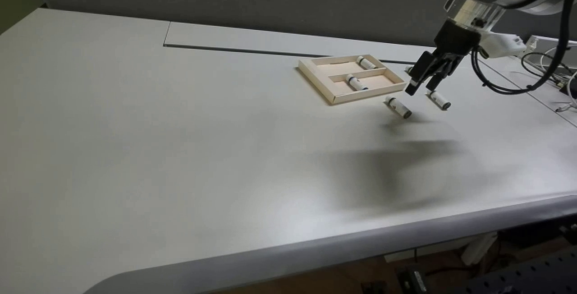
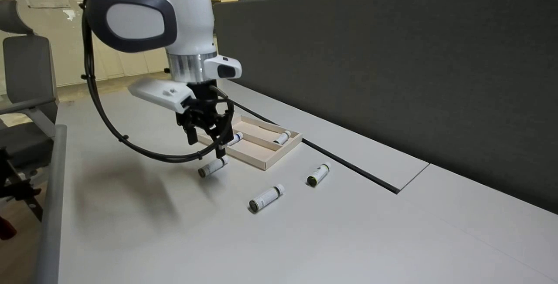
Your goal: Put the bottle in the lower half of the box
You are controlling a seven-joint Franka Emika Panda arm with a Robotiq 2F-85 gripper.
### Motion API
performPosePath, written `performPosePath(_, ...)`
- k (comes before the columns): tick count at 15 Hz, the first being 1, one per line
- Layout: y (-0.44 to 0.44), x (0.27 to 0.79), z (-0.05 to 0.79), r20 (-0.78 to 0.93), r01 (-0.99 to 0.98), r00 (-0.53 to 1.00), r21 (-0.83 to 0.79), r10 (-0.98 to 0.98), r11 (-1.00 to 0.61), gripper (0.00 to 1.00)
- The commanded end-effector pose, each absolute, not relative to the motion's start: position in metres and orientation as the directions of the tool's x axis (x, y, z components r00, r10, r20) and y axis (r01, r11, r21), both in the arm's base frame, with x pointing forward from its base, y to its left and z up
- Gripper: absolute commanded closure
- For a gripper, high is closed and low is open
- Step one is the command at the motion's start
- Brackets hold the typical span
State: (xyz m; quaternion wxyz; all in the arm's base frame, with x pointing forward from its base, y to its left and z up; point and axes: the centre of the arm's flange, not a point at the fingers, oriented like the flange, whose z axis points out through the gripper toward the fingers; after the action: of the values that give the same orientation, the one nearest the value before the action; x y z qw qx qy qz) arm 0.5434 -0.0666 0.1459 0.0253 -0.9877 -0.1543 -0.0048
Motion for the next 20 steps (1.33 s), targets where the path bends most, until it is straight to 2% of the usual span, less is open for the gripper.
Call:
performPosePath(1, -0.055, 0.569, 0.112, 0.003, 0.277, 0.961, -0.074, 0.277, -0.958, 0.00)
performPosePath(3, -0.048, 0.573, 0.095, -0.016, 0.280, 0.959, -0.082, 0.282, -0.957, 0.00)
performPosePath(4, -0.045, 0.575, 0.088, -0.023, 0.280, 0.959, -0.087, 0.283, -0.956, 0.23)
performPosePath(6, -0.041, 0.578, 0.077, -0.035, 0.282, 0.958, -0.089, 0.286, -0.955, 0.31)
performPosePath(7, -0.040, 0.580, 0.076, -0.038, 0.281, 0.958, -0.088, 0.286, -0.956, 0.40)
performPosePath(15, -0.042, 0.592, 0.098, -0.035, 0.274, 0.960, -0.082, 0.278, -0.958, 0.95)
performPosePath(20, -0.045, 0.598, 0.125, -0.119, 0.260, 0.953, -0.140, 0.277, -0.955, 0.93)
